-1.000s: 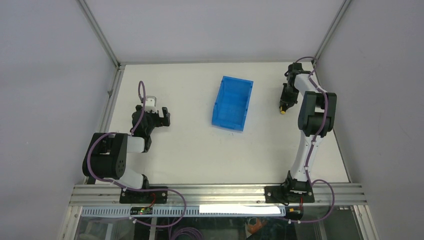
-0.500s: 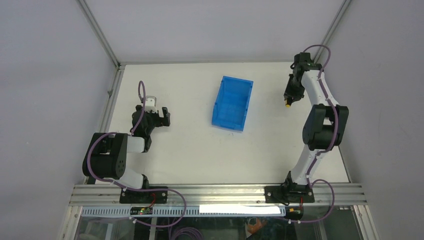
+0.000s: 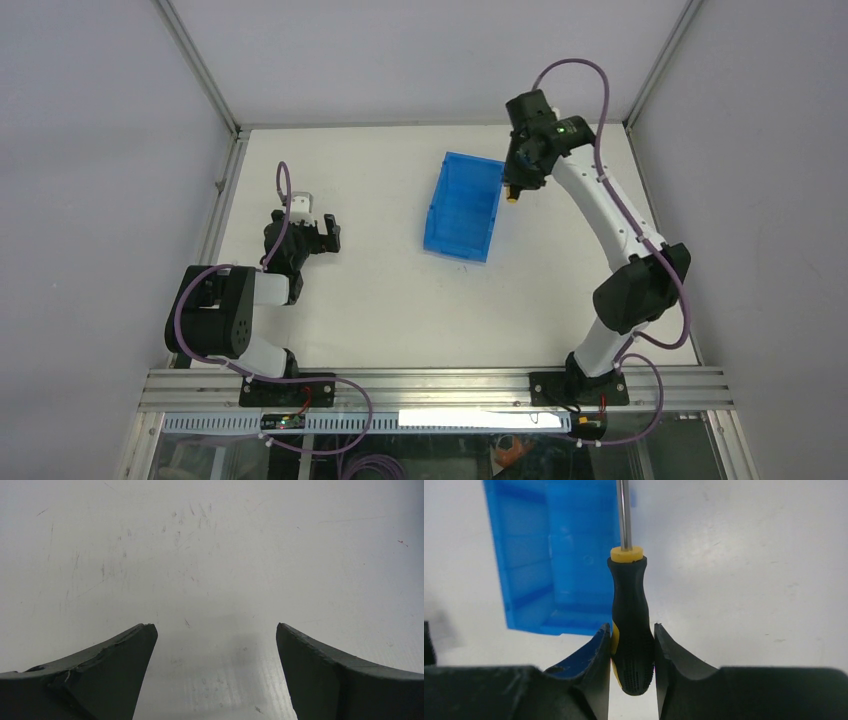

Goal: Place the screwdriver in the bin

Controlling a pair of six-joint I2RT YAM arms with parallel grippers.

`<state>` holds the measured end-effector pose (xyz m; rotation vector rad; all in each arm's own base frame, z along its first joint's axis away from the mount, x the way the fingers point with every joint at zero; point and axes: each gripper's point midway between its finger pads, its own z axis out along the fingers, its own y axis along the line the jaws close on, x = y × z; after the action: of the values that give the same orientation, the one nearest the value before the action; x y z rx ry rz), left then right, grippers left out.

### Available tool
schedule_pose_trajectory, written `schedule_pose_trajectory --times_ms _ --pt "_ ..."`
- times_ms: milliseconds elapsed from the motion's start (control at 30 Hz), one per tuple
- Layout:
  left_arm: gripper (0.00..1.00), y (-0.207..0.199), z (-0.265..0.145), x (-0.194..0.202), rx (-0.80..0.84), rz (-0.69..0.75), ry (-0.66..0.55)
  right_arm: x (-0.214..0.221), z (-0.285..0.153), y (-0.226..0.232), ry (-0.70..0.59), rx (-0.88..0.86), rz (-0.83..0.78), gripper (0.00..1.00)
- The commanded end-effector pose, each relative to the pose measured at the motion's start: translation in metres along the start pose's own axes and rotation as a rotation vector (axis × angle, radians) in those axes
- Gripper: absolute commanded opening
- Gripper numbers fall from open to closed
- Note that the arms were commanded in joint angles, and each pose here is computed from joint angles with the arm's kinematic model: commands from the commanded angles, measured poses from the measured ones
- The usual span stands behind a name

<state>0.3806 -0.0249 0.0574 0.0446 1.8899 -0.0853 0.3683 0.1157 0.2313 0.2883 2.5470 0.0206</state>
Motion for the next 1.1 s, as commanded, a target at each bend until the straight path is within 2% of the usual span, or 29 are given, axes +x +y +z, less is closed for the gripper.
schedule_pose_trajectory --times_ms 0,333,700,900,1067 --pt "0.99 0.001 0.004 -0.025 -0.006 -0.004 -0.073 0.006 0.001 0.057 -0.06 -0.101 0.061 0.0" --pt "0.99 0.001 0.004 -0.025 -0.005 -0.004 -0.074 0.054 0.061 0.105 -0.028 -0.073 0.035 0.0" --pt "0.99 0.001 0.004 -0.025 -0.005 -0.004 -0.074 0.106 0.131 0.118 0.066 0.026 0.016 0.05" --pt "0.99 0.001 0.004 -0.025 -0.005 -0.004 -0.074 0.113 0.149 0.11 0.067 0.092 0.023 0.18" --pt "0.99 0.001 0.004 -0.025 -0.004 -0.003 -0.073 0.107 0.145 0.112 0.063 0.094 0.01 0.48"
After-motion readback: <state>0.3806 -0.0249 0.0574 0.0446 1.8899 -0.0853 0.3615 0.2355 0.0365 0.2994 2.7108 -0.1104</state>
